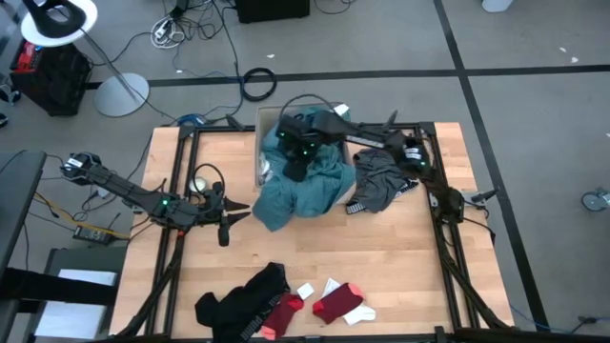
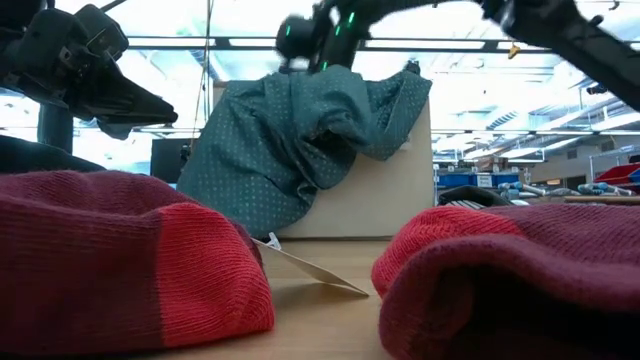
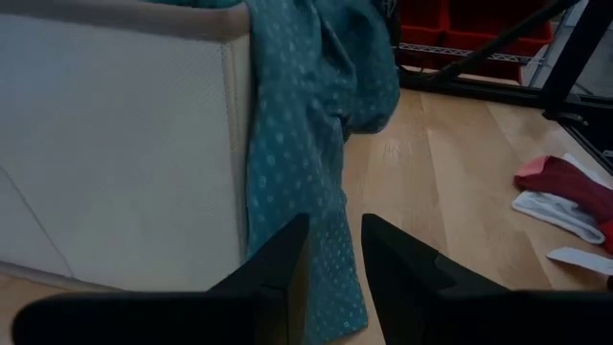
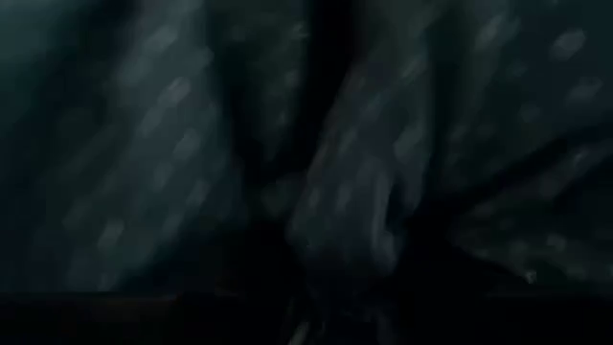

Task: Sort clothes
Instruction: Put the green shirt into the laundry organizer

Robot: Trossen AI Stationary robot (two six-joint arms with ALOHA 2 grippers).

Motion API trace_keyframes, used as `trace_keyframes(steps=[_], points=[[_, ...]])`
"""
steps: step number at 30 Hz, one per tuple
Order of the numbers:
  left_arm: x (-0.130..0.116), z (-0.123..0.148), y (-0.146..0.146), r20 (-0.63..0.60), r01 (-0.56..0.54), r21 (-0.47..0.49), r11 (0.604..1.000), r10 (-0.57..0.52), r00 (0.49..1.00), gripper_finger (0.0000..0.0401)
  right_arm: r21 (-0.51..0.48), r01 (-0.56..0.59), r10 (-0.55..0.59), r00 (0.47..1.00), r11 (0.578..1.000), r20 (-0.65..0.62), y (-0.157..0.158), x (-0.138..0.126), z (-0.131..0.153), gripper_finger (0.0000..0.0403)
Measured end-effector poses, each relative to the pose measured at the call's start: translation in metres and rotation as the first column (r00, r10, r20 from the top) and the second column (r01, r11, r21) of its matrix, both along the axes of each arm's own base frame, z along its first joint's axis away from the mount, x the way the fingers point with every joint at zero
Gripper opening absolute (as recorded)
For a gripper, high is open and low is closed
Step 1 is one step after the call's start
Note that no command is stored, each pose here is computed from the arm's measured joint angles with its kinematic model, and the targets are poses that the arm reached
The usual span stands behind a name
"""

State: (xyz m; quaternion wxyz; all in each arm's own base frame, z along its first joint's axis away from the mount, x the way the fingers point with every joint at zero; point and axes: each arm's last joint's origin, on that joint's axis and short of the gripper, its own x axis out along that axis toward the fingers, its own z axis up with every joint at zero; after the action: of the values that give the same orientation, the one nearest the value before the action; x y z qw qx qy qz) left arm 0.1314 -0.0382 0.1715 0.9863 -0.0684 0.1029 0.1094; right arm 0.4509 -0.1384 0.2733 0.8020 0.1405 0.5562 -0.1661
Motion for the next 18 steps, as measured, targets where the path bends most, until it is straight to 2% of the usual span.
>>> trace_keyframes(steps=[6, 10, 13, 18], points=[[0.0, 0.0, 0.0, 0.0, 0.0, 0.0, 1.0, 0.0, 1.0, 0.0104, 0.142, 0.037, -0.026, 0.997, 0.989, -0.078, -0.023, 0.016, -0.066, 0.0171], [0.0, 0.0, 0.0, 0.0, 0.0, 0.0, 1.0, 0.0, 1.0, 0.0104, 0.164, 0.052, -0.038, 0.995, 0.985, -0.088, -0.028, 0.019, -0.079, 0.0171], [0.0, 0.0, 0.0, 0.0, 0.0, 0.0, 1.0, 0.0, 1.0, 0.0104, 0.159, 0.052, -0.04, 0.996, 0.986, -0.076, -0.027, 0.017, -0.071, 0.0171], [0.0, 0.0, 0.0, 0.0, 0.0, 0.0, 1.0, 0.0, 1.0, 0.0104, 0.112, 0.051, -0.052, 0.999, 0.992, 0.005, -0.023, 0.003, -0.023, 0.0171]])
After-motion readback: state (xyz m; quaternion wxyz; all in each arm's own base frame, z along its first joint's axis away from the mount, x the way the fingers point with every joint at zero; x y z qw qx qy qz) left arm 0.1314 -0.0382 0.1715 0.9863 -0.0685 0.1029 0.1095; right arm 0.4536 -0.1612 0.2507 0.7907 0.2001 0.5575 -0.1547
